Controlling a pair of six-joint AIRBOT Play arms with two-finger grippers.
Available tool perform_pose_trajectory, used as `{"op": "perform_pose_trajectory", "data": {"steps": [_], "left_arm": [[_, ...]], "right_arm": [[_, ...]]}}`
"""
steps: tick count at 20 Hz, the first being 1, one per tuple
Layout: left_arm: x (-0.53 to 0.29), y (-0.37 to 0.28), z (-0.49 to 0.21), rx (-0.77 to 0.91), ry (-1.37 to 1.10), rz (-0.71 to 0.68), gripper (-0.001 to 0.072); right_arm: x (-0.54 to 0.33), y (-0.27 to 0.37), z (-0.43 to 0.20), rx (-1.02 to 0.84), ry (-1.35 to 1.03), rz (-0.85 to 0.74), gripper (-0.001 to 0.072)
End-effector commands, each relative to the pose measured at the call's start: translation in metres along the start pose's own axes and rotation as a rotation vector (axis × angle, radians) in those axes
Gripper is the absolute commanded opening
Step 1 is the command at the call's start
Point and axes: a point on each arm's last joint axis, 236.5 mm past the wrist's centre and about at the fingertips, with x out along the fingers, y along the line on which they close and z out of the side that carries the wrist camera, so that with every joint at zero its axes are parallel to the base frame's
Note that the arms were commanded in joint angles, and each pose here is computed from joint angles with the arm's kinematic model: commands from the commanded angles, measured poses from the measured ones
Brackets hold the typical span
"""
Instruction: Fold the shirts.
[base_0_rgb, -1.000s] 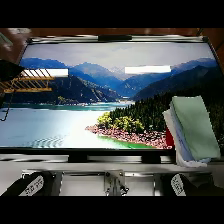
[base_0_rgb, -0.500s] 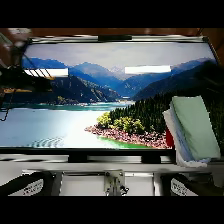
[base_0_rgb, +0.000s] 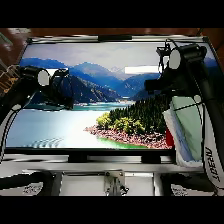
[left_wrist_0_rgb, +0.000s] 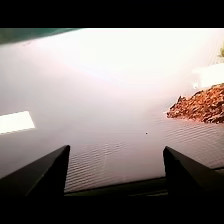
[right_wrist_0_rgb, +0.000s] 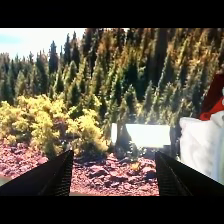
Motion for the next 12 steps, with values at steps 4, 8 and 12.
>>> {"op": "perform_pose_trajectory", "data": {"steps": [4,8,12], "left_arm": [[0.0035,0.0006,0.0004,0.009,0.007,0.016,0.0711],[0.0035,0.0004,0.0032,0.012,-0.005,0.016,0.0711],[0.0034,0.0003,0.0052,0.012,-0.014,0.015,0.0711]], "right_arm": [[0.0036,0.0058,-0.0015,-0.029,0.010,-0.011,0.0615],[0.0036,0.0058,-0.0015,-0.029,0.010,-0.011,0.0615],[0.0035,0.0058,-0.0014,-0.029,0.010,-0.011,0.0615]]}}
